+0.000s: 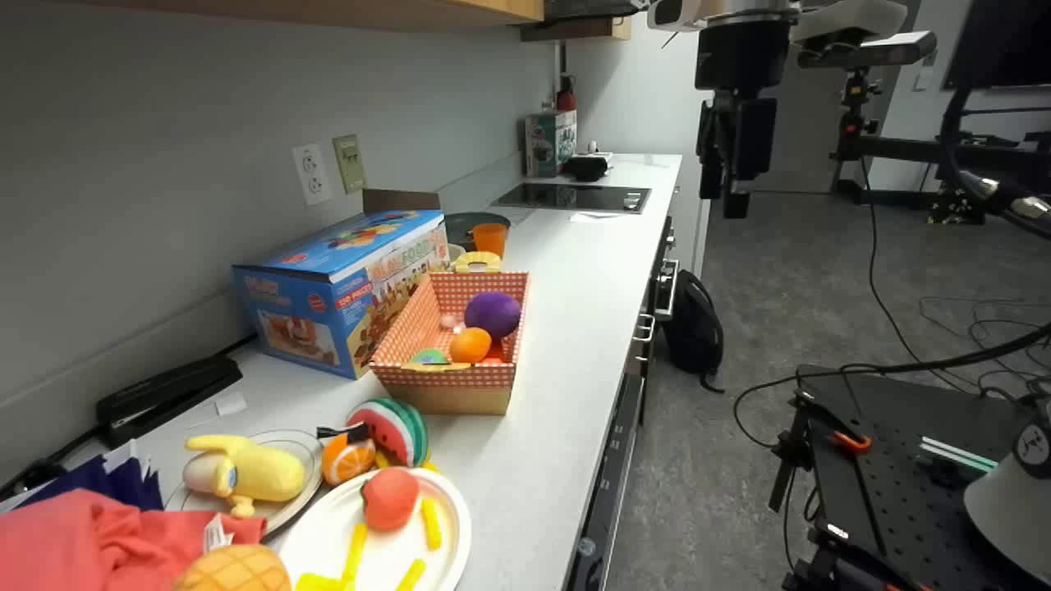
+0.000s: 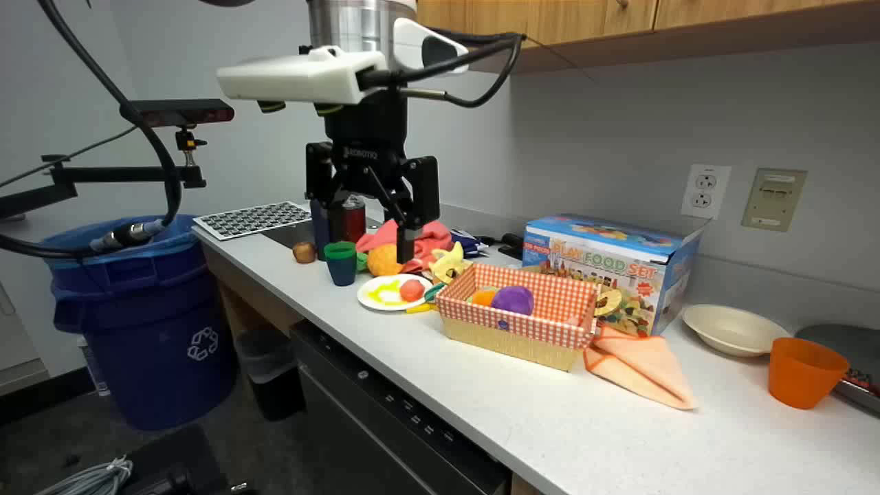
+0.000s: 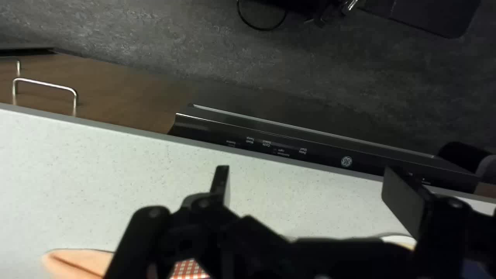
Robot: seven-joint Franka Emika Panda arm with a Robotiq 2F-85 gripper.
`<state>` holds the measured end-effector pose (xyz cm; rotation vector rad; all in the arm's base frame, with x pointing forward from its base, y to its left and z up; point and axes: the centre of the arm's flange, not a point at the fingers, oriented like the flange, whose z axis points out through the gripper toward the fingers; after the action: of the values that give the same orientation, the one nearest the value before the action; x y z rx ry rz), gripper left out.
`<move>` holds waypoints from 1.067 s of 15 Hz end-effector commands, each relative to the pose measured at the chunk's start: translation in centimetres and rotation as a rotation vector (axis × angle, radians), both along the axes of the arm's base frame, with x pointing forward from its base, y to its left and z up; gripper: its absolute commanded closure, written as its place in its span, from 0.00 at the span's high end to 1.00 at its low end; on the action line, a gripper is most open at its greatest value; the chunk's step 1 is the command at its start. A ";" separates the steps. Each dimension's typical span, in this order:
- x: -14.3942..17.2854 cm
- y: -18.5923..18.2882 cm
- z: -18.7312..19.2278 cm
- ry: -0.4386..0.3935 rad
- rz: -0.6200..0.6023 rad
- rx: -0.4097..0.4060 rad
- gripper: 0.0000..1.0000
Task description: Put the purple and orange plushie on the plate respectively
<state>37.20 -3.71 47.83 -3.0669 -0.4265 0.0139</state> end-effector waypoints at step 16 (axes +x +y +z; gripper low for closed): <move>-0.1 -0.1 0.0 0.020 0.035 0.015 1.00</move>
<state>37.20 -3.70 47.78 -3.0661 -0.4293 0.0181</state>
